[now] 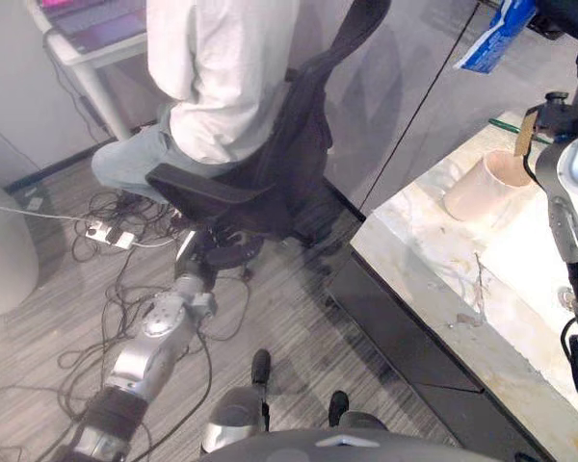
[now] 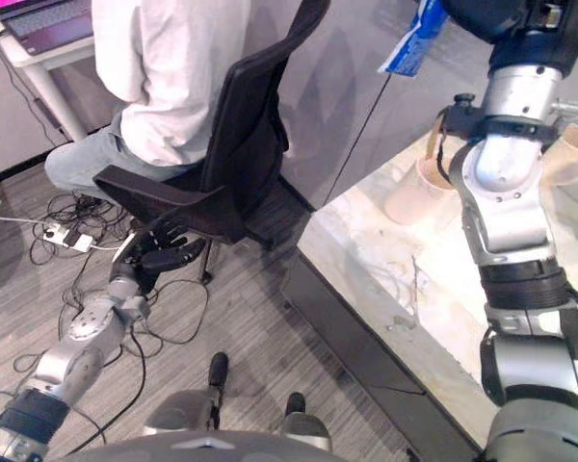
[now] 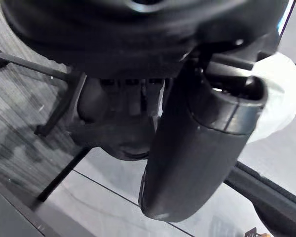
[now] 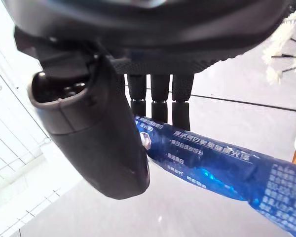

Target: Organize the bathroom.

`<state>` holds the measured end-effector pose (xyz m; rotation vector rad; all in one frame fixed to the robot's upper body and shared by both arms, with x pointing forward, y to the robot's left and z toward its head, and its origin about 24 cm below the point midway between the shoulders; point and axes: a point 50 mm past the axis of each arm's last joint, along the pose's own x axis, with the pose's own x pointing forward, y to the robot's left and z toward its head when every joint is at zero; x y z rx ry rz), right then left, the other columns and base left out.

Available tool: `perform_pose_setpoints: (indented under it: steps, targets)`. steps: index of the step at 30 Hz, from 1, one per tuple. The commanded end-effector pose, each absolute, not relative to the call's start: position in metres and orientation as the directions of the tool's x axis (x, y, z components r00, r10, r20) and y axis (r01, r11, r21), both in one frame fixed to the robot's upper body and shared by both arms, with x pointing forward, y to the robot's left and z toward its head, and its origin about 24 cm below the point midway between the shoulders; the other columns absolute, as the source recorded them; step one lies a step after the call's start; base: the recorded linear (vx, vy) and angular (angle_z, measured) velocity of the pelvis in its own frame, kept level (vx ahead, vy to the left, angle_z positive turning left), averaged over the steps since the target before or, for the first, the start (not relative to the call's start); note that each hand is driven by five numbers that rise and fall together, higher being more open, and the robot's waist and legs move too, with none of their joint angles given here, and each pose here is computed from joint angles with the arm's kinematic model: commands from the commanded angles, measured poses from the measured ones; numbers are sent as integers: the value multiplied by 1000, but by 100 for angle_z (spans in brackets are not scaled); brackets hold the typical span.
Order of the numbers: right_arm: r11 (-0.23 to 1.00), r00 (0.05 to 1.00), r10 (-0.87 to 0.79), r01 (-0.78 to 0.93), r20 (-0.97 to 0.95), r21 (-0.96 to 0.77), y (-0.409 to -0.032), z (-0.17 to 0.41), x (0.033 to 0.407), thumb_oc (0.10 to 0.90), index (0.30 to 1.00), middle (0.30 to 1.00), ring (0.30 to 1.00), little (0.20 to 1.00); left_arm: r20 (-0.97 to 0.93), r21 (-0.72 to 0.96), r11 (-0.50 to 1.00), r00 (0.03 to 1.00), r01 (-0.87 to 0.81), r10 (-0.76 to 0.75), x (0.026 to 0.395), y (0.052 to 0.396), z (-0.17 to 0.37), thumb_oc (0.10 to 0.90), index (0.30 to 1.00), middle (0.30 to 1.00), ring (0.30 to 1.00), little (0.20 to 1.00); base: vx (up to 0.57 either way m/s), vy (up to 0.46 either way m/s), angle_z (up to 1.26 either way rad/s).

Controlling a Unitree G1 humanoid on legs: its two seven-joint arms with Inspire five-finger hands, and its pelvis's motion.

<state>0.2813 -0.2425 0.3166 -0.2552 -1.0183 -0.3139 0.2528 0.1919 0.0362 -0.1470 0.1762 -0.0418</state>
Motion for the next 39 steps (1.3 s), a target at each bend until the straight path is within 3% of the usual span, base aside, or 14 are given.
perform_pose_setpoints:
  steps: [1,7,15,33,39]
  targets:
    - [888,353,-117,456,928,-61,-260,350,256,400,300,300,300,300,-44,-194,979,996,68,-78,254,177,53,800,900,900,900,900,9,92,-24]
    - [869,422,-188,492,887,-50,-277,327,257,400,300,300,300,300,-77,-163,983,992,81,-95,255,177,50,800,900,900,900,900,16,74,-22]
    - [884,424,-219,468,879,-5,-278,301,253,400,300,300,300,300,-96,-168,982,990,86,-103,258,171,48,800,900,900,900,900,12,42,-17]
    - [826,266,-260,559,928,71,-289,311,246,400,300,300,300,300,-149,-159,984,983,84,-108,243,177,38,800,900,900,900,900,47,3,2]
    - [840,308,-235,541,922,33,-286,311,249,400,300,300,300,300,-158,-167,983,981,82,-108,242,178,36,800,900,900,900,900,41,0,4]
